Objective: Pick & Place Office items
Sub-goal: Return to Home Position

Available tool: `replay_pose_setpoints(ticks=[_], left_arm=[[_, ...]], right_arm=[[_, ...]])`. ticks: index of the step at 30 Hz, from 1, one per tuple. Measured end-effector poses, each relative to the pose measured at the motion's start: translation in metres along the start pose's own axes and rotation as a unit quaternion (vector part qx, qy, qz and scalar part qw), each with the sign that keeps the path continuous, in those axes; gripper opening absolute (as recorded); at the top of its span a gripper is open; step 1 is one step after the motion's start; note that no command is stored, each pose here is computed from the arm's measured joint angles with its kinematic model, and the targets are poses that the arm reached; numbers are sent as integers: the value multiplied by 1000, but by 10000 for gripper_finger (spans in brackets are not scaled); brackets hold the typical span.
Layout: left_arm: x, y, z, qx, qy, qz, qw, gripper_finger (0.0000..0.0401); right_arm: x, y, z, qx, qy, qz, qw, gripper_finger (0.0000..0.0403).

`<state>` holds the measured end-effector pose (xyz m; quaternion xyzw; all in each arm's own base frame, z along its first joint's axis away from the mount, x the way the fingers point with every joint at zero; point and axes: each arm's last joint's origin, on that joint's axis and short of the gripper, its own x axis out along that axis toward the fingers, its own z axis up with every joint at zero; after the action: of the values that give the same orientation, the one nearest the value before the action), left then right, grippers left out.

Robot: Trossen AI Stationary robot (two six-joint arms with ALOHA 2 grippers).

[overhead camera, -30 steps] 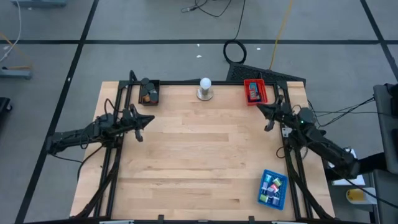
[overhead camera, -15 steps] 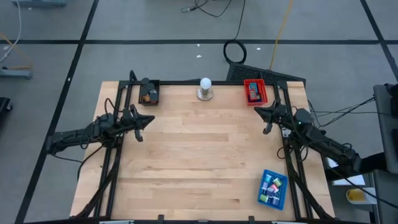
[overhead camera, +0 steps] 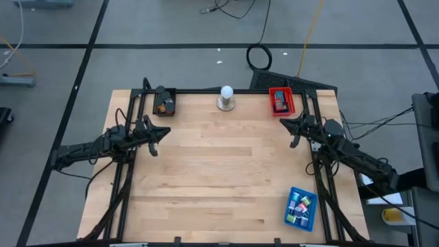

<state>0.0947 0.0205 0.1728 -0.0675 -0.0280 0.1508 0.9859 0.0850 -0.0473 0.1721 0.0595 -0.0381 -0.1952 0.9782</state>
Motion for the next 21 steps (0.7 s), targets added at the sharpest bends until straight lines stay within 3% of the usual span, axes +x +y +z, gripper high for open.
replay_pose_setpoints(ticks=[21], left_arm=[[0, 0, 0, 0, -1, 0, 1000, 40]], right_arm=[[0, 0, 3, -3, -13, 2, 1000, 4]])
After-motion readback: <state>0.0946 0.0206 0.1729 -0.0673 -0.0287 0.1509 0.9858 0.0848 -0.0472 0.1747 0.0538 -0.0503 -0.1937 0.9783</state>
